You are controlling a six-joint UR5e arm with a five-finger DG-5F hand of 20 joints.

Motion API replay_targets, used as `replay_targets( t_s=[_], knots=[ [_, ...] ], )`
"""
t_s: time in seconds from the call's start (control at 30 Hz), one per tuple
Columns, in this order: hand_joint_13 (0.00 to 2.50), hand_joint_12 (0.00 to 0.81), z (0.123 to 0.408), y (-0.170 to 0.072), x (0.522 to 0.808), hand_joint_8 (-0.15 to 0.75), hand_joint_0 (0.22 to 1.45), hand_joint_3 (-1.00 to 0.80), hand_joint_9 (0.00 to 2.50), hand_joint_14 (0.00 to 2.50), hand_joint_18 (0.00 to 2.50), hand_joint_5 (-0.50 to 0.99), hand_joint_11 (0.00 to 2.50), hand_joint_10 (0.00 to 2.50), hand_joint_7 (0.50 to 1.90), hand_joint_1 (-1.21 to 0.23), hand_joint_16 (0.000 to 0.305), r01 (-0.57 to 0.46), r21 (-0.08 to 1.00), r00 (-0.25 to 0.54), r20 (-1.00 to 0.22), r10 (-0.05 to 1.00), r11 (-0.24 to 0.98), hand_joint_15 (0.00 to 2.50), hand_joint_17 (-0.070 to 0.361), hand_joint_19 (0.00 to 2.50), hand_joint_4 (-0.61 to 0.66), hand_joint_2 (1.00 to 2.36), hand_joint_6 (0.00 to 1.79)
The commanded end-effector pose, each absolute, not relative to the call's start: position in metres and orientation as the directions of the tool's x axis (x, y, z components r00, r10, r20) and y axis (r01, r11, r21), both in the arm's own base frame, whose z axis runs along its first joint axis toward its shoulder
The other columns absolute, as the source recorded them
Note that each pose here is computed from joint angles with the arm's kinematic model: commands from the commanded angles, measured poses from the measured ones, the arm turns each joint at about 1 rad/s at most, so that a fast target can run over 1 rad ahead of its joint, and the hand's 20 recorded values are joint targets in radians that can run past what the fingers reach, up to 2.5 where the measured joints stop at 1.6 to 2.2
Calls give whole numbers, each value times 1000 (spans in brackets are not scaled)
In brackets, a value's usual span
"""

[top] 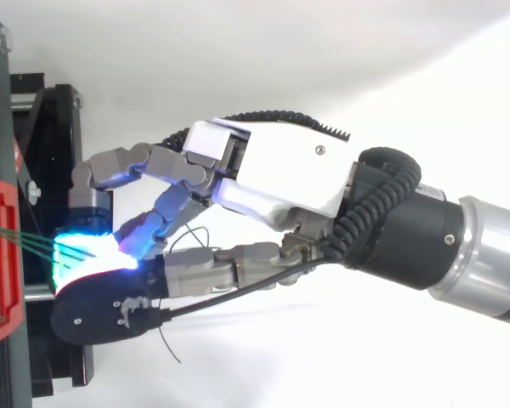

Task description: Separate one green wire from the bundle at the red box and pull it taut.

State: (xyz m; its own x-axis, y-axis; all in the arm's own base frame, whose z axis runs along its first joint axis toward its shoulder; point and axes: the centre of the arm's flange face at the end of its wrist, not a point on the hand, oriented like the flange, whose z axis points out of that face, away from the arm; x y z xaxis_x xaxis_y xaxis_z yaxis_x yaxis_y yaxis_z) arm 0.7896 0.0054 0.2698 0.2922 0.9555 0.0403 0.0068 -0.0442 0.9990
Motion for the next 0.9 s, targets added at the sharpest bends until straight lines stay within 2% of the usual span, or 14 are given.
replay_targets(
  t_s=[0.0, 0.17, 0.47, 0.57, 0.63, 0.67, 0.73, 0.87],
  knots=[
    [892, 398, 269, 5, 789, 376, 636, -22, 1031, 16, 787, -194, 772, 22, 1408, -784, 58, 10, 999, 293, 39, 955, -44, 436, 129, 492, 12, 1031, 840],
    [874, 393, 270, 5, 788, 372, 647, -57, 1006, 16, 762, -195, 767, 22, 1363, -801, 57, 19, 999, 293, 34, 956, -41, 441, 128, 495, 38, 1029, 838],
    [869, 394, 272, 2, 787, 371, 643, -72, 1003, 17, 763, -197, 759, 21, 1364, -813, 57, 22, 999, 296, 32, 955, -41, 436, 128, 495, 68, 1029, 834],
    [868, 394, 291, -1, 782, 373, 646, -70, 999, 16, 766, -197, 759, 21, 1368, -815, 57, 17, 999, 299, 35, 954, -42, 431, 128, 486, 74, 1030, 834],
    [869, 392, 293, -2, 780, 375, 650, -72, 997, 16, 764, -197, 759, 22, 1365, -819, 57, 23, 999, 297, 32, 954, -40, 437, 128, 486, 79, 1029, 835],
    [868, 392, 308, -6, 774, 372, 650, -72, 996, 17, 764, -197, 769, 21, 1364, -820, 57, 36, 999, 300, 17, 954, -29, 436, 128, 484, 80, 1029, 835],
    [867, 394, 318, -7, 770, 374, 650, -72, 996, 16, 769, -197, 760, 22, 1368, -820, 57, 40, 999, 301, 5, 954, -18, 434, 129, 475, 77, 1029, 834],
    [865, 393, 324, -8, 765, 377, 653, -73, 996, 16, 767, -197, 764, 22, 1352, -823, 57, 84, 994, 294, -88, 952, 66, 428, 129, 475, 72, 1030, 836]
  ],
)
